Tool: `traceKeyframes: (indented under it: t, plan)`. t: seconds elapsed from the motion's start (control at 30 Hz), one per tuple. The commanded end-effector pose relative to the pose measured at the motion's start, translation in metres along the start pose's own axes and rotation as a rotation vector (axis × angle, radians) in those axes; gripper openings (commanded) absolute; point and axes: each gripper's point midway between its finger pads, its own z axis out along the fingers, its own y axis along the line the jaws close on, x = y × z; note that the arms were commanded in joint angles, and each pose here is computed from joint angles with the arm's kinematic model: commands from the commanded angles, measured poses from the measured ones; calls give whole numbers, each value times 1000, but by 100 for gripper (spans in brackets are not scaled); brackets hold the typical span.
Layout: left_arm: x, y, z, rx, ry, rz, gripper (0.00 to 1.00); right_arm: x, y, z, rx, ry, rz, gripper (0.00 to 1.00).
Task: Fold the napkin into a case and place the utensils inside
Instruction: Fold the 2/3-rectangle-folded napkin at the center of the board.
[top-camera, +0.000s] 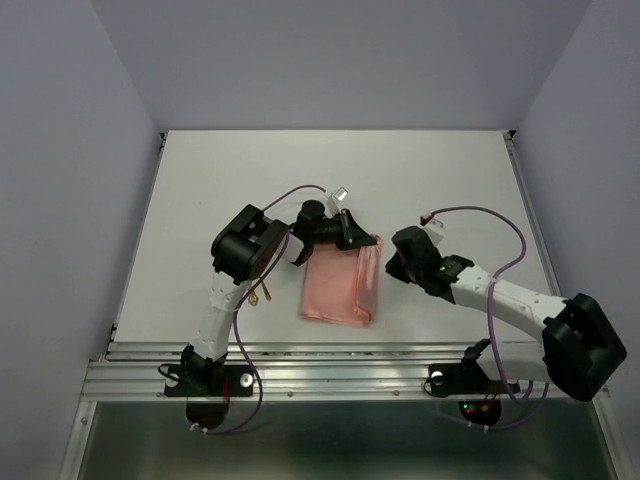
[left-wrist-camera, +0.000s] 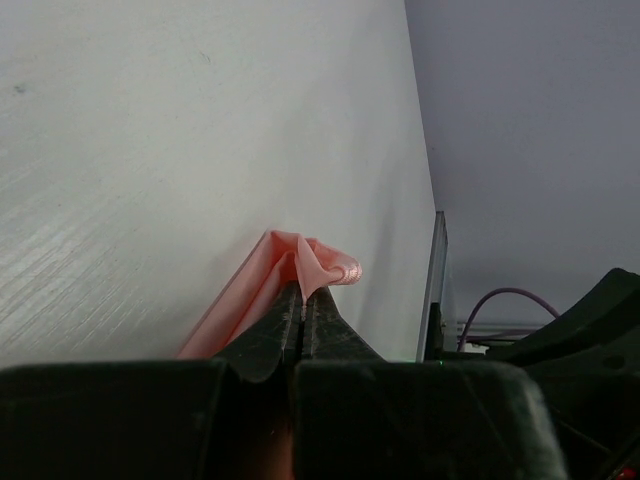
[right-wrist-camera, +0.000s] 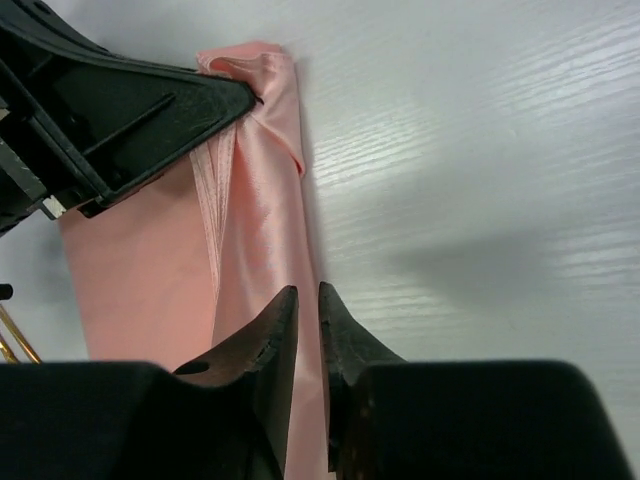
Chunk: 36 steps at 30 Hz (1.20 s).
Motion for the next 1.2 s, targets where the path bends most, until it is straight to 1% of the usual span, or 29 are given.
traceKeyframes:
  t: [0.0,0.2,0.23,0.37,0.6,0.8,1.03,1.13,1.17]
  plan:
    - [-14,-36,-7,80,-19,96,0,5,29,15,-96,60,41,15]
    - [-15,-37,-6,82,-19,96,0,19,48,34,-140,126,5,9]
    - [-15,-37,-6,83,-17,96,0,27,46,41,-129,154,-7,9]
    - [-14,-38,-7,83,-17,96,0,35,55,50,-164,187,-25,7]
    - [-14,-37,-7,80,-17,94,0,33,53,50,-150,176,-33,6]
    - [-13,-35,-7,77,-17,88,0,24,59,44,-172,152,-47,7]
    - [-15,-39,-8,74,-20,90,0,42,48,55,-136,205,-60,7]
    - [-18,-43,-9,62,-23,104,0,49,35,58,-104,216,-69,7]
    - [-19,-46,-10,59,-24,110,2,53,31,59,-96,224,-70,7]
